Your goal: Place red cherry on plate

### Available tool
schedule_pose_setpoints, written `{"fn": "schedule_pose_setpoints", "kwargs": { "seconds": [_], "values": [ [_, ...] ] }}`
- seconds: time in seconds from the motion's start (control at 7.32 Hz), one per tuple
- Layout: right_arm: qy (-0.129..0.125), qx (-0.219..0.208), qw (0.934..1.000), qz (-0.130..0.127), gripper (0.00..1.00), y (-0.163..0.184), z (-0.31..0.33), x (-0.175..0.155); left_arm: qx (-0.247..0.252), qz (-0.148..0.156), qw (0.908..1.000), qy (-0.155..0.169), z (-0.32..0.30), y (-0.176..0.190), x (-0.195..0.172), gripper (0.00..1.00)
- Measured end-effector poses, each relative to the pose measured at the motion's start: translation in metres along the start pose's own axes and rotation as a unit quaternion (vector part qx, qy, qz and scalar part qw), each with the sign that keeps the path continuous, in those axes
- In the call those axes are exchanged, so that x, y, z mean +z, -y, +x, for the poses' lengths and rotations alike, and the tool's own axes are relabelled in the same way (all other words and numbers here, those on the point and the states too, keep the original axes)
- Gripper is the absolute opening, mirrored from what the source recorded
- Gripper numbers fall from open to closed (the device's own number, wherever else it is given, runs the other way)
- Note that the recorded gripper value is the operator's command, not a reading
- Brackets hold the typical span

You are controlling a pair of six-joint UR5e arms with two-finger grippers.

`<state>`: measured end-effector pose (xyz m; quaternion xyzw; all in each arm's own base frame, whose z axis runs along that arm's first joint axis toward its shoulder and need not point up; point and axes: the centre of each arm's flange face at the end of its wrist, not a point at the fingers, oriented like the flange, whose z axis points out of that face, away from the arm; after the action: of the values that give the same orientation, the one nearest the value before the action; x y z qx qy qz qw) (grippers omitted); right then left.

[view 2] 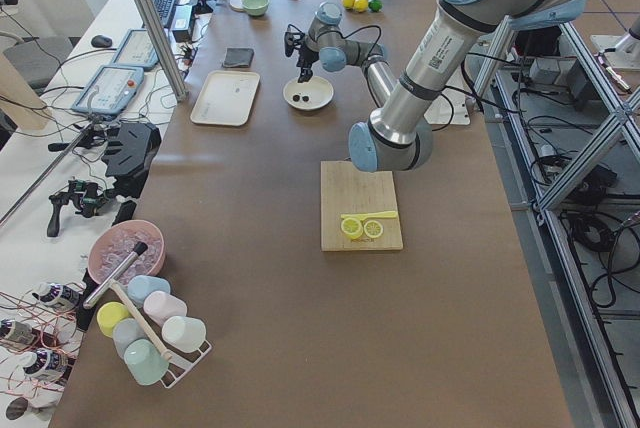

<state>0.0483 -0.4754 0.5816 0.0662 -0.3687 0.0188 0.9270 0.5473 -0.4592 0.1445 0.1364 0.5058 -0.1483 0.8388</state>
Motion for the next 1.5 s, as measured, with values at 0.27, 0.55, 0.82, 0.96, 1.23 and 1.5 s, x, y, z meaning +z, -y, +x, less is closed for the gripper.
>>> {"fn": "schedule_pose_setpoints", "kwargs": {
  "seconds": [0.27,0.55,0.82,0.96,1.23,1.5],
  "values": [
    [-0.002,0.01,0.9999,-0.011,1.0,-0.009,0.01,0.009,0.049,-0.031,0.9977,0.034,-0.054,0.046,-0.047,0.98],
    [-0.003,0.022,0.9995,-0.024,1.0,-0.015,0.022,0.021,0.095,-0.06,0.9885,0.101,-0.127,0.102,-0.107,0.98],
    [-0.006,0.025,0.9993,-0.028,1.0,-0.016,0.027,0.026,0.165,-0.104,0.9641,0.181,-0.2,0.166,-0.161,0.98],
    [-0.006,0.018,0.9995,-0.027,1.0,-0.014,0.025,0.024,0.168,-0.135,0.954,0.208,-0.241,0.202,-0.191,0.98],
    [-0.001,-0.017,0.9995,-0.026,1.0,-0.009,0.022,0.021,0.077,-0.202,0.9545,0.205,-0.337,0.257,-0.249,0.98],
    [0.004,-0.025,0.9993,-0.029,1.0,-0.01,0.024,0.023,0.109,-0.214,0.9505,0.197,-0.457,0.288,-0.306,0.98]
  ]
}}
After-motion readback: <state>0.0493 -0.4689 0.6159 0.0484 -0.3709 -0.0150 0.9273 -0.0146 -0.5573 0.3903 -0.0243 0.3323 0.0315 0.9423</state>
